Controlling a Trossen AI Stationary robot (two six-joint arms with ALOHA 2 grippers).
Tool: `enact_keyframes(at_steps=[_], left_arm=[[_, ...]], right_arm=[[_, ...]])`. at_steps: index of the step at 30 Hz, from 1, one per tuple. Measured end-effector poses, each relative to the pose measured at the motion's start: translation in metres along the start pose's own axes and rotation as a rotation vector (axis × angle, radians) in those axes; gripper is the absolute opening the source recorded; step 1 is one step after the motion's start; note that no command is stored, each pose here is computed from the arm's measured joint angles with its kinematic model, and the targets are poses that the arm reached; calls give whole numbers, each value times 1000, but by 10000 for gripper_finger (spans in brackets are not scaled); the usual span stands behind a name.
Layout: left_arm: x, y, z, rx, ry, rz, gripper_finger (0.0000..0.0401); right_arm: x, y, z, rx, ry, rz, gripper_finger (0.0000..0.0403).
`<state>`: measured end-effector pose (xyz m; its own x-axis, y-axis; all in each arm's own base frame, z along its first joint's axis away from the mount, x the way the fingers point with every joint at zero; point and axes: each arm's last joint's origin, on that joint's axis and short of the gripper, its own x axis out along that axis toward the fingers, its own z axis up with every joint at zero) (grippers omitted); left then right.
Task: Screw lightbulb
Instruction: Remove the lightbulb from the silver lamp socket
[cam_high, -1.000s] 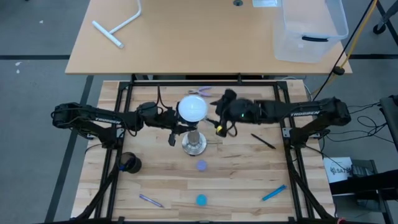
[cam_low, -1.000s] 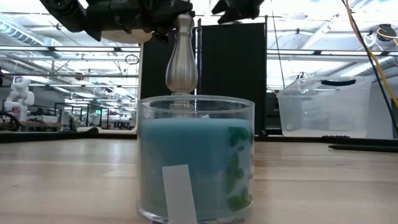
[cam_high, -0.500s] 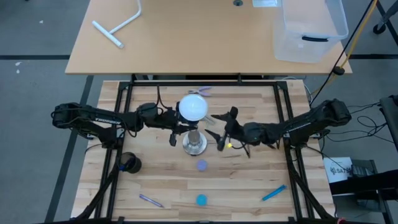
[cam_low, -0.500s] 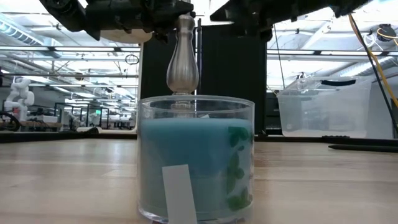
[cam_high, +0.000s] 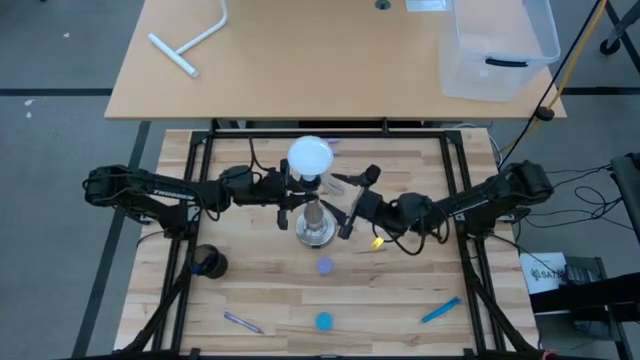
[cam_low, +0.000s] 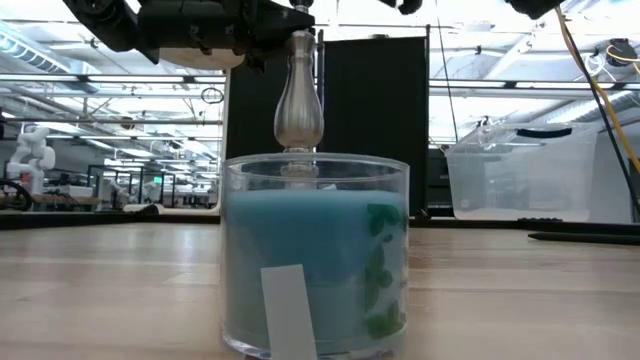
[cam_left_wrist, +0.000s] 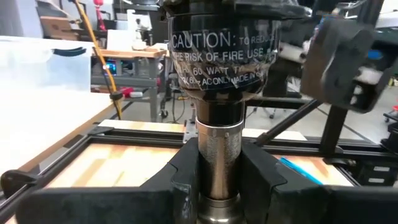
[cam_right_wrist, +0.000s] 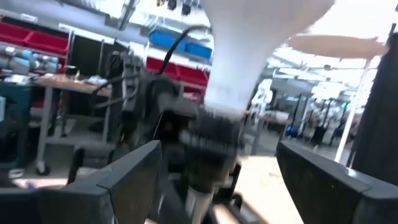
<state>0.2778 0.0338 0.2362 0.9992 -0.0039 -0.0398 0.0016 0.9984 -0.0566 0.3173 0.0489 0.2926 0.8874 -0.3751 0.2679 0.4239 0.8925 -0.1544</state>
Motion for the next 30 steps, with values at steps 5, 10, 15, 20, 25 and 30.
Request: enact_keyframes(at_steps=[5,10,15,20,25,30], left_arm=[[0,0,0,3,-1,1,75],[0,0,0,4,-1,1,75],[0,0,0,4,-3,1,75],[0,-1,0,9,-6,-3,75],[0,-1,0,9,-6,-3,75],[0,-1,0,10,-6,-4,75]], right_arm=[[14,-1,16,-5,-52,-26,311],[29,-5,26,11,-80,-21,311],[52,-7,24,24,-60,-30,311],[72,-5,20,-4,-59,-42,311],[77,-5,25,-33,-76,-51,287],[73,-11,36,-16,-87,-54,232]])
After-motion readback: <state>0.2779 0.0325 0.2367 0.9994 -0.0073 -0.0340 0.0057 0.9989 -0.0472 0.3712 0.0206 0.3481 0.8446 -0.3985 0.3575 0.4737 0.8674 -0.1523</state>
